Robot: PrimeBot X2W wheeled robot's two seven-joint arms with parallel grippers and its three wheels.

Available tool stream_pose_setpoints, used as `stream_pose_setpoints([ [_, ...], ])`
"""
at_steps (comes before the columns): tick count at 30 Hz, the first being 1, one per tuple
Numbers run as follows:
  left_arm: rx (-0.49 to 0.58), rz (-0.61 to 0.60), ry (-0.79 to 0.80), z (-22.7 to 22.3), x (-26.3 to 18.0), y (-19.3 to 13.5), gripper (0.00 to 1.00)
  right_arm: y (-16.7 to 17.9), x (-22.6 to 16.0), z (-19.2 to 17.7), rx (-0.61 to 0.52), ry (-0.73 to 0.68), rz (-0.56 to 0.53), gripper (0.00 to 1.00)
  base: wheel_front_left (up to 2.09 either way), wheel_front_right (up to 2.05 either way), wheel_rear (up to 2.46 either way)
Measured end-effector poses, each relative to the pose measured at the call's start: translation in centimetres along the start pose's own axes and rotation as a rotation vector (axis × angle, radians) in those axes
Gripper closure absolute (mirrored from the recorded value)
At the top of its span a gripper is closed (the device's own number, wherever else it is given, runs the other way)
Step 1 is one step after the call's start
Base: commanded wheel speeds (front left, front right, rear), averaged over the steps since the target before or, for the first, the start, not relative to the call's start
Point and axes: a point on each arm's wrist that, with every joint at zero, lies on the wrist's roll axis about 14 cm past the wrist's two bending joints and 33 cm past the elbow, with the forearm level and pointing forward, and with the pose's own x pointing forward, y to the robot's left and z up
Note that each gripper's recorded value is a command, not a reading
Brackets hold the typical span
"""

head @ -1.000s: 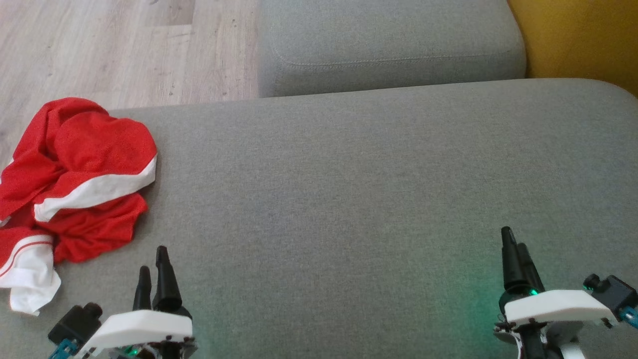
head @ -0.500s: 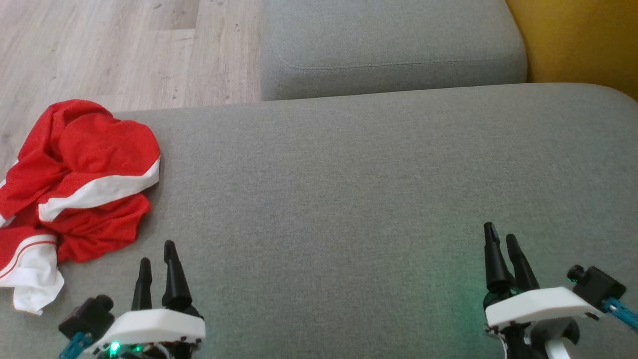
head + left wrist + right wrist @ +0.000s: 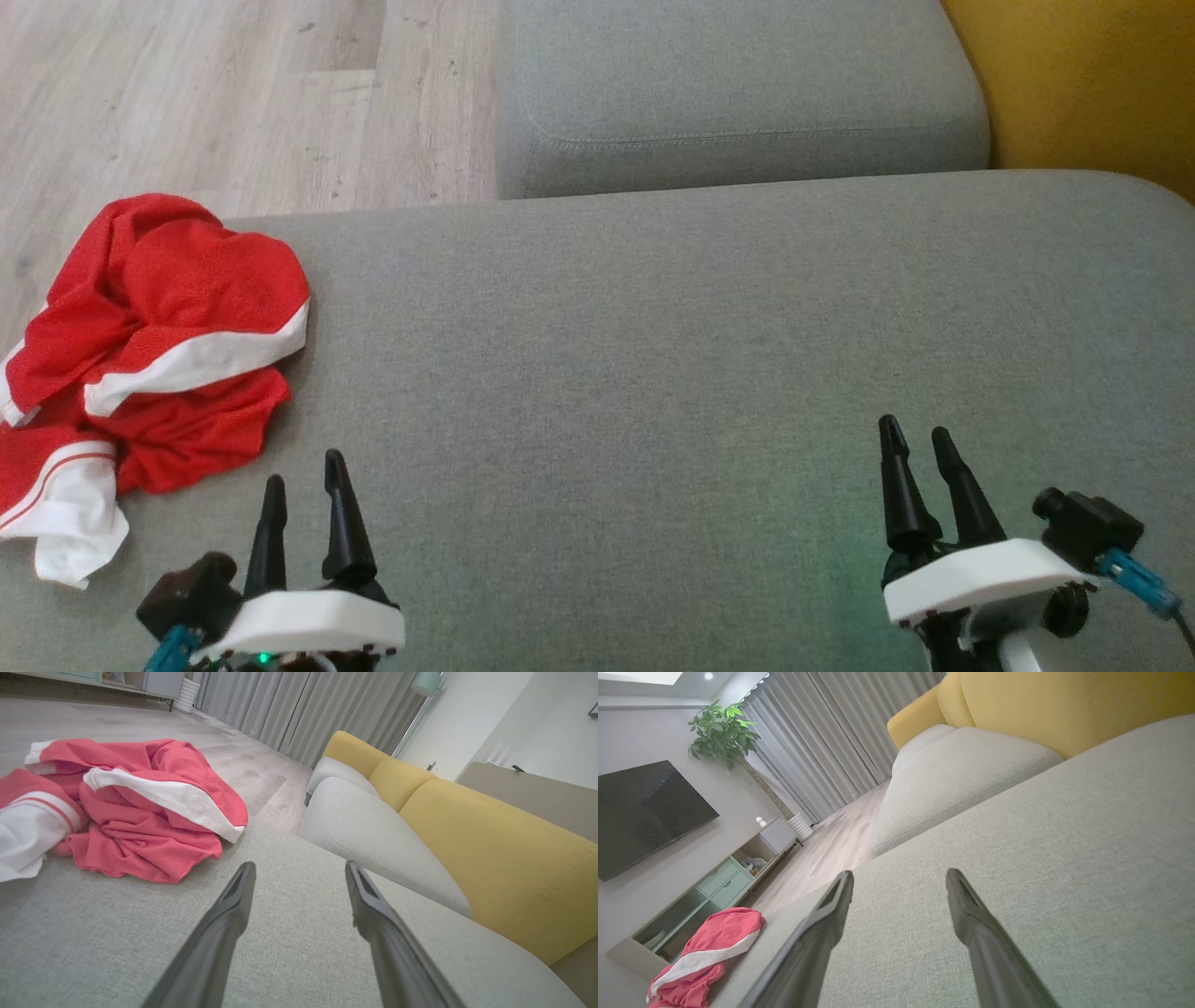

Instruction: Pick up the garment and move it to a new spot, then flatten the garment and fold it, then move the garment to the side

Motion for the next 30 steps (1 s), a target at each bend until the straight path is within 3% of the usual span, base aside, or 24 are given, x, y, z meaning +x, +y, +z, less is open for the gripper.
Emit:
stream_pose_setpoints([
  [30, 0.381, -0.081, -0.113, 0.9, -1.6, -2.3, 0.0, 2.2, -0.3, 0.4, -0.335, -0.047, 0.097, 0.0, 0.0, 0.0, 0.0],
])
